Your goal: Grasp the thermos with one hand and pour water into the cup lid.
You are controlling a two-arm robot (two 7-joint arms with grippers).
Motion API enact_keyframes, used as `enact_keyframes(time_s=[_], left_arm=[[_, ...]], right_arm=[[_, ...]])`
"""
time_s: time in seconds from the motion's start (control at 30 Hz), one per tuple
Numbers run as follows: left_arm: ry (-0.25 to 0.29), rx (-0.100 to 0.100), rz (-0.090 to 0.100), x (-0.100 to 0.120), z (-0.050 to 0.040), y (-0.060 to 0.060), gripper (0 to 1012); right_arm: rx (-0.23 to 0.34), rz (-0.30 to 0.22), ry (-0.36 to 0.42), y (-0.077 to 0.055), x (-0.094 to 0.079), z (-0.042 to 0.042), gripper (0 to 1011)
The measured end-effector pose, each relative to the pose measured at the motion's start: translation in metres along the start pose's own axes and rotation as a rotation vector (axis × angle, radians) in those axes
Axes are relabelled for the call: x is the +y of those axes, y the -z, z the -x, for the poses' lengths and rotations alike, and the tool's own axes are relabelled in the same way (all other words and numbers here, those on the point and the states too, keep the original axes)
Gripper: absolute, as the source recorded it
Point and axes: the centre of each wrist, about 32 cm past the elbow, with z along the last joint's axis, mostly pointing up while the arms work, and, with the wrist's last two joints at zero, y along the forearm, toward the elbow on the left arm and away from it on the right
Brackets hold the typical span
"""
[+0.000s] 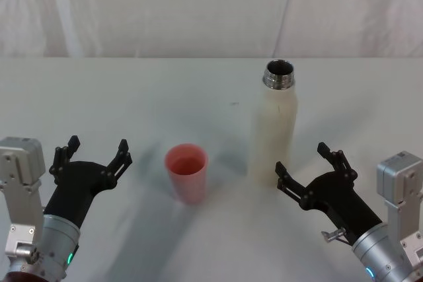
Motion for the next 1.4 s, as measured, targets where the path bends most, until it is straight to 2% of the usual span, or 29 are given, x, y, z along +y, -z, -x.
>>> enact_keyframes(time_s=[1.4], left_arm=[[0.000, 0.000, 0.000, 0.0000, 0.0000, 0.0000, 1001]], right_arm=[[0.000, 0.000, 0.000, 0.0000, 0.0000, 0.0000, 1003]])
